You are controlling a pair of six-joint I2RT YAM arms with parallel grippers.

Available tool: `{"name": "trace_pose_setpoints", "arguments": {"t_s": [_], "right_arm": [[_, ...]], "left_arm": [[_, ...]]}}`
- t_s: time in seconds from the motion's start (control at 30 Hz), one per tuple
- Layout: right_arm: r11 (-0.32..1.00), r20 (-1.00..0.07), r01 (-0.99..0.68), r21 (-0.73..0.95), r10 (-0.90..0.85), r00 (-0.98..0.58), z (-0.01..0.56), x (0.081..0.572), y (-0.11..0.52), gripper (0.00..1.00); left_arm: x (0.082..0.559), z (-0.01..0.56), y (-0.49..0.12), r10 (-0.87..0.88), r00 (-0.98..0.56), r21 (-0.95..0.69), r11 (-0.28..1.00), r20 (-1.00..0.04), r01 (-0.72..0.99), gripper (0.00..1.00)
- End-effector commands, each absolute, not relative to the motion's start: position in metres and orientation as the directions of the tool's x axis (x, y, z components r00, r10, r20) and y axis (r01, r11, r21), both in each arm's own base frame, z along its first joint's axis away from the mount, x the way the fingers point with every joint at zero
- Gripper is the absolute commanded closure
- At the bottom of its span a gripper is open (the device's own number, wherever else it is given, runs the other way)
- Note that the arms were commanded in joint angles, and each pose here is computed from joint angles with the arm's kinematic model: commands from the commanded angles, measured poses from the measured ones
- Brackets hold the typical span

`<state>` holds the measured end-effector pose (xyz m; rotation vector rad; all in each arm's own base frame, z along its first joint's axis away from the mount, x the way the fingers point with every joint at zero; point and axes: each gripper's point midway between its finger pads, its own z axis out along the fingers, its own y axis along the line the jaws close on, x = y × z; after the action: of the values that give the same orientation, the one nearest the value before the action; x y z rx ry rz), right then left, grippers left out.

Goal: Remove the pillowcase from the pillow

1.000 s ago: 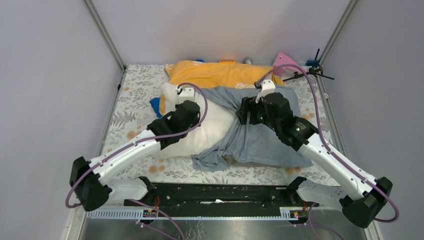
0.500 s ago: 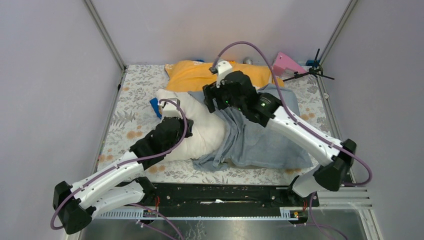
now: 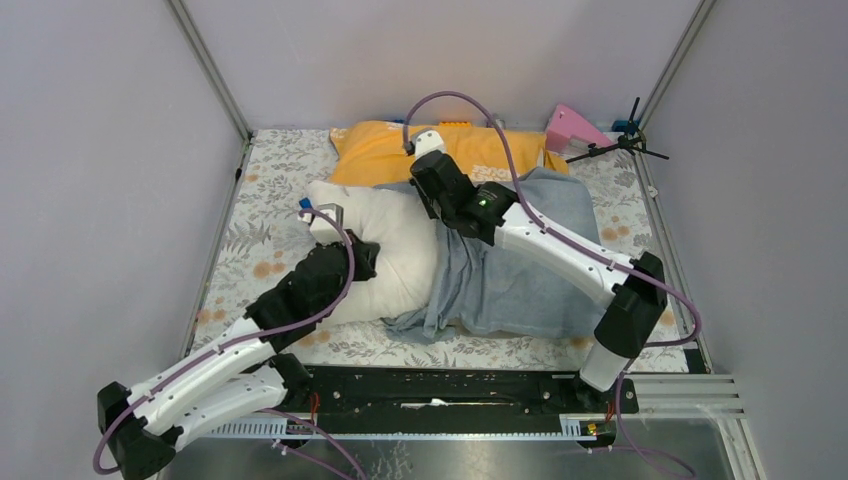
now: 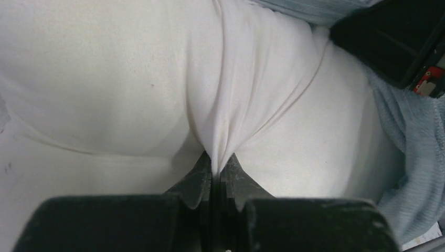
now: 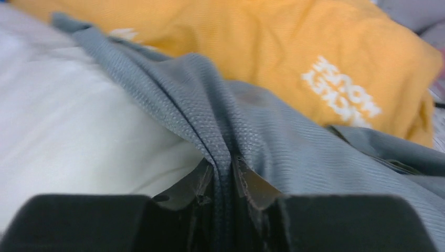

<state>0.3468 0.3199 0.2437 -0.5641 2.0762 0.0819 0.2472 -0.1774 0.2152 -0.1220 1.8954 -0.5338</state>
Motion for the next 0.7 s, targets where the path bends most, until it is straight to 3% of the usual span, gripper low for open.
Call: {"name": "trace_pose_setpoints", "arguments": {"t_s": [0.0, 0.3, 0.4, 0.67], "right_arm": [[0.973, -0.865, -0.103, -0.208, -0.232, -0.445, 0.270, 0.377, 0.226, 0.79], [0.975, -0.942, 0.201, -0.091, -0.019, -0.334, 0.307, 0.373, 0.107, 0.92], [0.986, -0.956, 0.161, -0.037, 0.012, -0.292, 0.323, 0.369, 0.110, 0.94], [0.979, -0.949, -0.143, 0.144, 0.096, -0.300, 0.364, 0.357, 0.166, 0.92]], "left_arm": [[0.245, 0.206, -0.126, -0.393, -0.319, -0.395, 0.917, -0.862, -0.060, 1.00], [0.216, 0.212, -0.042, -0.626, -0.064, -0.570, 0.743, -0.777, -0.351, 1.00], [0.212, 0.223, -0.036, -0.645, -0.023, -0.605, 0.728, -0.764, -0.321, 1.00], [0.224, 0.263, -0.057, -0.605, -0.059, -0.577, 0.781, -0.794, -0.240, 1.00]]}}
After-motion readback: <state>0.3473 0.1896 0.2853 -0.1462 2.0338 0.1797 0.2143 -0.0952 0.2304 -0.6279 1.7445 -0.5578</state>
